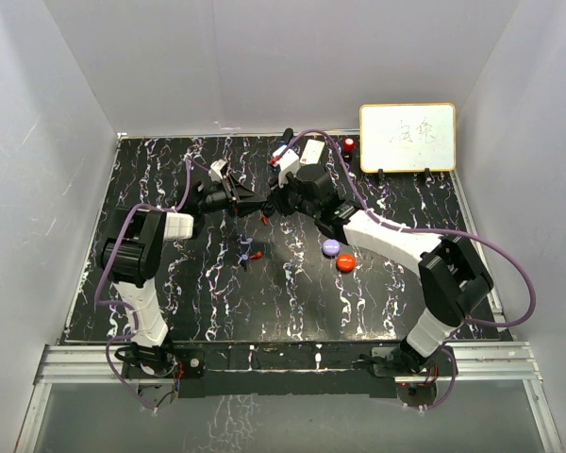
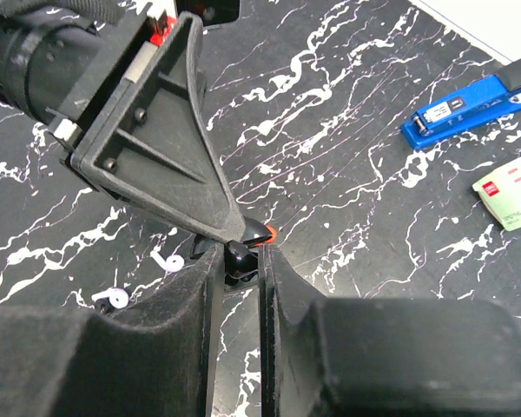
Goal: Insert the wireless bluetooth earbuds into the charging case
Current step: Adjust the earbud with the charging case.
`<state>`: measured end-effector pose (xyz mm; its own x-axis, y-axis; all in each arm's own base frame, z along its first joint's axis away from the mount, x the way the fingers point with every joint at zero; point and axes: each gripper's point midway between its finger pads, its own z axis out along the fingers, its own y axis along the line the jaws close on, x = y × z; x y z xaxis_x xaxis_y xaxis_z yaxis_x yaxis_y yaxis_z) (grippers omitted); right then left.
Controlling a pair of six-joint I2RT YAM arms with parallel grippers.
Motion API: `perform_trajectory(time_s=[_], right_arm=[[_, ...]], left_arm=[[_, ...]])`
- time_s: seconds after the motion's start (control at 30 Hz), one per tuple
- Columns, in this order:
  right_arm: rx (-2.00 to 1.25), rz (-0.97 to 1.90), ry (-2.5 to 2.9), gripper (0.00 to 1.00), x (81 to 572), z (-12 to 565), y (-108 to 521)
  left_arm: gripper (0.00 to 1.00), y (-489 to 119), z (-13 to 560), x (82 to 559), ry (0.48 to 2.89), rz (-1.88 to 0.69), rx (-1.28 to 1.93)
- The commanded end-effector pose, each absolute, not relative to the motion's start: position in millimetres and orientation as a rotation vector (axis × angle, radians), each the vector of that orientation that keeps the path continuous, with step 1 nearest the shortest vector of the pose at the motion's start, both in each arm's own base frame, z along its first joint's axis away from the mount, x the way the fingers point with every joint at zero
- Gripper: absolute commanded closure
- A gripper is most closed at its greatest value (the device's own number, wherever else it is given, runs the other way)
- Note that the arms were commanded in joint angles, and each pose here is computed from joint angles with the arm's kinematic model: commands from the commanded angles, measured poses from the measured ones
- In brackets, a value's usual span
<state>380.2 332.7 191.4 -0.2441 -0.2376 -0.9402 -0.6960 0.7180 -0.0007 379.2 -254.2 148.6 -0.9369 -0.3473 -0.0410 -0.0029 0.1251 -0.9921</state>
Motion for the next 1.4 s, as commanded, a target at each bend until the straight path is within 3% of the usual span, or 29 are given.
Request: perform_trajectory(time_s=[0.0,1.37], right_arm=[[-0.682,0.496,1.695,0.89,387,230,328],[-0.709,0.510,1.731,0.90,388,208,333]], left_arm=[[1.00,-258,162,380,2.108,-1.924,-0.282],[1.00,-258,185,377,2.054,-1.935,-0.219]])
